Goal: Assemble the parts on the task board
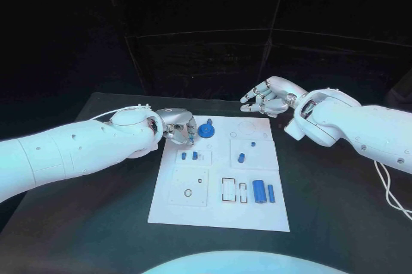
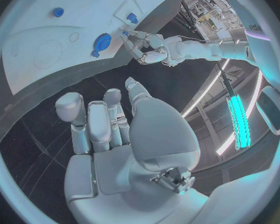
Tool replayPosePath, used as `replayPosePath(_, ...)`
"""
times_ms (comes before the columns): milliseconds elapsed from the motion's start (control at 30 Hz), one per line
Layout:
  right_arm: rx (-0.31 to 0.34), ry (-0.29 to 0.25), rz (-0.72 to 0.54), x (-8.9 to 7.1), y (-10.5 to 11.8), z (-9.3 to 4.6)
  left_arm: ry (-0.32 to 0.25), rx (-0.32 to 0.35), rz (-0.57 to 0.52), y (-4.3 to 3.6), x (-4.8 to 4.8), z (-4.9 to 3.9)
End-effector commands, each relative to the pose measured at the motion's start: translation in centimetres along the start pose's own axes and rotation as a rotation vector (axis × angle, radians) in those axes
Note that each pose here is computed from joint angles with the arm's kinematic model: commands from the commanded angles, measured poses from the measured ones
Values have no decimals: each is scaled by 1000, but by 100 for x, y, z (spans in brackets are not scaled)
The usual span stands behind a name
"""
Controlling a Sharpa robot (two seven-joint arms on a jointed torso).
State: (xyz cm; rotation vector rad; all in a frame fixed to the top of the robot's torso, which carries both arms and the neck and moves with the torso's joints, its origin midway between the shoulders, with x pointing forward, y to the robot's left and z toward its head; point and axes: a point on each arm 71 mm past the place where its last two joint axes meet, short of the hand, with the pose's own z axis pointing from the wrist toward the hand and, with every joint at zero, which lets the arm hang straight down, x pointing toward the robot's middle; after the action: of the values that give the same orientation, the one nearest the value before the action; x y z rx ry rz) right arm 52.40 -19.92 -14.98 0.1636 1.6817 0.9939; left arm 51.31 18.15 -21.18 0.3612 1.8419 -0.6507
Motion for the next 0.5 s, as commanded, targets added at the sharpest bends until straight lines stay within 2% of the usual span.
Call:
replayPosePath(33, -13, -9, -2, -9, 22, 4, 23, -1, -9, -3, 13, 12)
replayPosePath(500, -13, -8, -2, -7, 23, 6, 40, 12, -13, -56, 53, 30)
